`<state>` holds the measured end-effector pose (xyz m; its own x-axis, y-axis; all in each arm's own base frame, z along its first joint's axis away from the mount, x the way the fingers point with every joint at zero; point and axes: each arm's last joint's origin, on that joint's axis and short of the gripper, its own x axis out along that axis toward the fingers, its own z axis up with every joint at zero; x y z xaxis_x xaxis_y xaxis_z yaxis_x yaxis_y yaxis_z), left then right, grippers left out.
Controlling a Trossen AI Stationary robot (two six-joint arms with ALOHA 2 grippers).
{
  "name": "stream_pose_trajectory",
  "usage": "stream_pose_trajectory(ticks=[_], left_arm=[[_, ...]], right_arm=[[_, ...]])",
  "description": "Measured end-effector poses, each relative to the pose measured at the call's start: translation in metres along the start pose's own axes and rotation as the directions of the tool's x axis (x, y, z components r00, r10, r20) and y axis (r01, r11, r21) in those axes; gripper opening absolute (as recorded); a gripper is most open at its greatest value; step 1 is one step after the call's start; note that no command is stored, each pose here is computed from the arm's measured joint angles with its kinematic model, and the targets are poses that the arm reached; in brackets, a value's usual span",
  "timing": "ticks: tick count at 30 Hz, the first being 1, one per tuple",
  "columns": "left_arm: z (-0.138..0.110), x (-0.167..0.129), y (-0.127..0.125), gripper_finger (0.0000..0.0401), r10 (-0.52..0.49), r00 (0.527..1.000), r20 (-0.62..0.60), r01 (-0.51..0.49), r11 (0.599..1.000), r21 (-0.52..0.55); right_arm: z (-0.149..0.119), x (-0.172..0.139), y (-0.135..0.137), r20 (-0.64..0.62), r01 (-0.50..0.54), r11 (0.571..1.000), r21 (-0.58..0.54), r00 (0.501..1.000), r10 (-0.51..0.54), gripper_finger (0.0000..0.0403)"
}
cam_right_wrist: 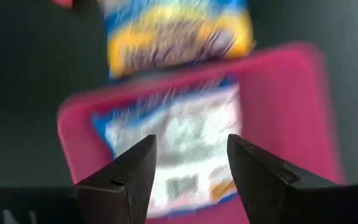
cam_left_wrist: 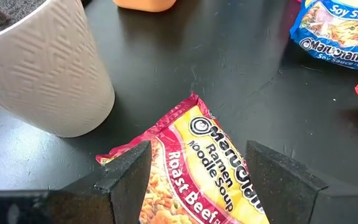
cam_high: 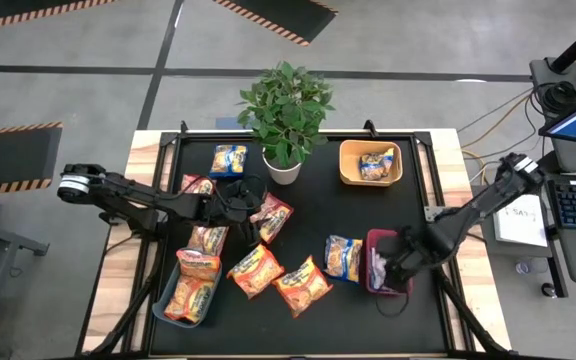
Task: Sort Maruchan noodles
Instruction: Put the blue noodle pack into the yellow bin
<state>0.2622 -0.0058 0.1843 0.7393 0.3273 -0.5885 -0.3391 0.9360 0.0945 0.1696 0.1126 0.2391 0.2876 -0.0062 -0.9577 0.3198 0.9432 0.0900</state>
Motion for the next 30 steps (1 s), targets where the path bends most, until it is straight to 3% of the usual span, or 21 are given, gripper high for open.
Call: stream_pose_trajectory(ticks=[7, 20, 30], left_arm=[[0.000, 0.000, 0.000, 0.0242, 0.000, 1.000, 0.000, 0.000, 1.000, -0.001], [-0.005, 0.001, 0.001, 0.0242, 0.002, 1.000, -0.013, -0.002, 1.000, 0.005], [-0.004, 0.001, 0.001, 0.0242, 0.002, 1.000, -0.010, -0.002, 1.000, 0.003]], right_arm=[[-0.008, -0.003, -0.012, 0.044, -0.025, 0.994, 0.110, 0.999, 0.020, 0.0178], [-0.026, 0.045, 0.021, -0.060, 0.060, 0.998, -0.007, 0.996, -0.060, 0.0177], [-0.030, 0.076, 0.025, -0.114, 0.212, 0.976, -0.047, 0.970, -0.216, 0.0148]])
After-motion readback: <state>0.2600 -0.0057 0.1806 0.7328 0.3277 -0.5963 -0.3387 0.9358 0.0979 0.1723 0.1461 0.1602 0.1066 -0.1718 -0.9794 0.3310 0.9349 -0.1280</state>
